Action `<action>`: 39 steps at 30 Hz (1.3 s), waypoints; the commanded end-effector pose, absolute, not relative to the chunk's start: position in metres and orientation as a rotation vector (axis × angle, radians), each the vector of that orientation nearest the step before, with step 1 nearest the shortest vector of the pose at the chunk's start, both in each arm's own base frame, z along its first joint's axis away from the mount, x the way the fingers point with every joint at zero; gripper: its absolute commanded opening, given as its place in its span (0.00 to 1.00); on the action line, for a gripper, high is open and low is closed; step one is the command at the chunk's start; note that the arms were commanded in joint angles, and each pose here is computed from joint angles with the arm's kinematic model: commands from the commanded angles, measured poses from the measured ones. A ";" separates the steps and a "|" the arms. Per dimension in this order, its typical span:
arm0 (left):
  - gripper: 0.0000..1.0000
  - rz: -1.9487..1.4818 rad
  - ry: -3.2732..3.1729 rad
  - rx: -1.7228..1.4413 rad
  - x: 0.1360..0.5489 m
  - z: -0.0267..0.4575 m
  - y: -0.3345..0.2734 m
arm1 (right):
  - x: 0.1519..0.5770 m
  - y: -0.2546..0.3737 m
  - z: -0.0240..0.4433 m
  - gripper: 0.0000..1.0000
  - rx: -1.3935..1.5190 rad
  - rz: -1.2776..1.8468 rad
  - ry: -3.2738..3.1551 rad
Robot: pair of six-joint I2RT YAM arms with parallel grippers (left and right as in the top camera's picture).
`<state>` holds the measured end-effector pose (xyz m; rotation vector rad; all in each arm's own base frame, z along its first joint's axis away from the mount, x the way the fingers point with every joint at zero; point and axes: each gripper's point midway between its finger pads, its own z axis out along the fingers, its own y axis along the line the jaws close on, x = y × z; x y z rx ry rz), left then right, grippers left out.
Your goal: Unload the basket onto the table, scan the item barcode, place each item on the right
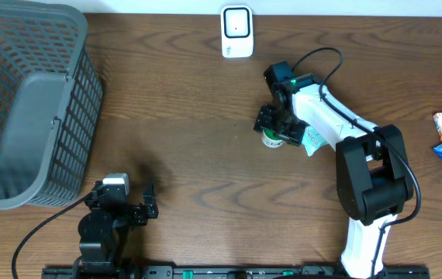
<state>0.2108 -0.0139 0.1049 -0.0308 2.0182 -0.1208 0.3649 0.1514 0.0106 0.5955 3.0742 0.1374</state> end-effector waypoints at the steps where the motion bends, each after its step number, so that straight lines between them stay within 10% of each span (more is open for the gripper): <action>1: 0.98 -0.099 2.030 -0.024 0.211 0.099 -0.012 | 0.365 0.150 0.010 0.72 0.582 0.111 3.066; 8: 0.98 -0.099 2.030 -0.024 0.211 0.099 -0.012 | 0.366 0.147 0.010 0.56 0.580 0.092 3.057; 39: 0.98 -0.099 2.030 -0.024 0.211 0.099 -0.012 | 0.262 0.210 0.090 0.51 0.270 0.919 3.564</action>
